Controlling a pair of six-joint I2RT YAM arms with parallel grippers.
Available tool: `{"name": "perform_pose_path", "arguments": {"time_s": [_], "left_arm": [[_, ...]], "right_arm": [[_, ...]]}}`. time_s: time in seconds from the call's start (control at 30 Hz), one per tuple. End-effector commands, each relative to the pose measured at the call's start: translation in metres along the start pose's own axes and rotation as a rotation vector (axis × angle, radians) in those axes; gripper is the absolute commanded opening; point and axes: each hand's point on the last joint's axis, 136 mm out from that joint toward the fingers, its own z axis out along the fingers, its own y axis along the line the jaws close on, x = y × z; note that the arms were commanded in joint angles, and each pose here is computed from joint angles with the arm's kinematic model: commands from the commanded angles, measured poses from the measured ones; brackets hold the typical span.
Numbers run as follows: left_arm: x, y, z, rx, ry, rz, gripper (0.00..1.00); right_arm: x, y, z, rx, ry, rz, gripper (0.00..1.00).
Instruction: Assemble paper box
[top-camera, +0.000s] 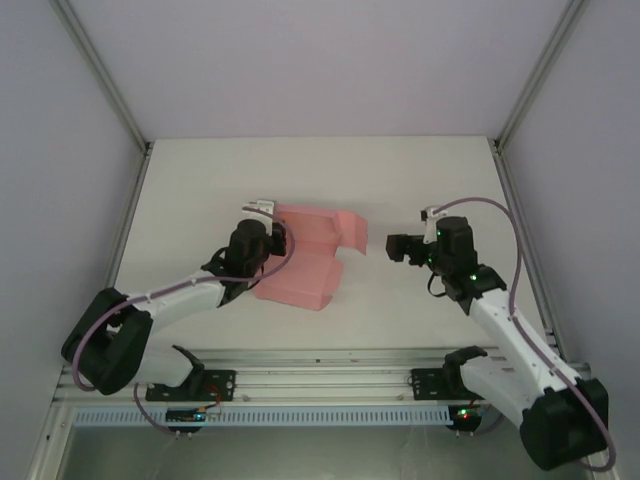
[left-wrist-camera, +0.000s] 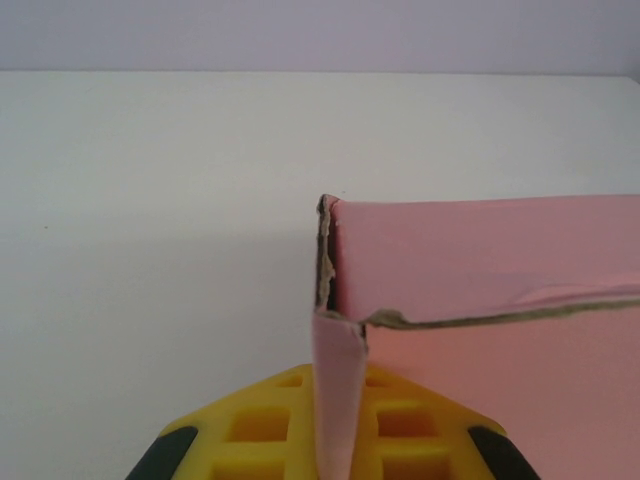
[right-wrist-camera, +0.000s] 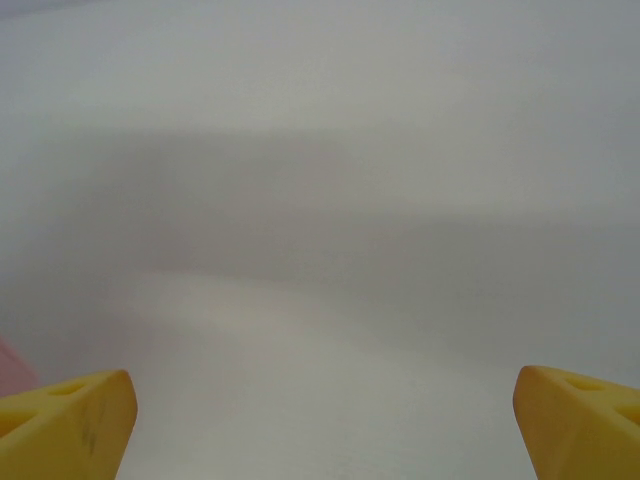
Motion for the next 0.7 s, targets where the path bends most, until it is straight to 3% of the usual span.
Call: {"name": "perform_pose_path", "arguments": {"time_s": [0.0,0.43,0.67], "left_arm": [[-0.011,-0.005,-0.004,0.035,-0.032,-0.028,0.00],[-0.003,-0.011,0.002,0.065,-0.010,-0.043,0.00],[-0.004,-0.014,0.001,0.085,-0.014,-0.058,0.00]], "right_arm": [[-0.006,0.033,0.011,-0.163,0.028,-0.043,0.98],[-0.013,0.131,0.050,-0.377,0.086,-0.204,0.95],[-0.008,0.139,0.076,-0.283,0.107,-0.241,0.94]]}}
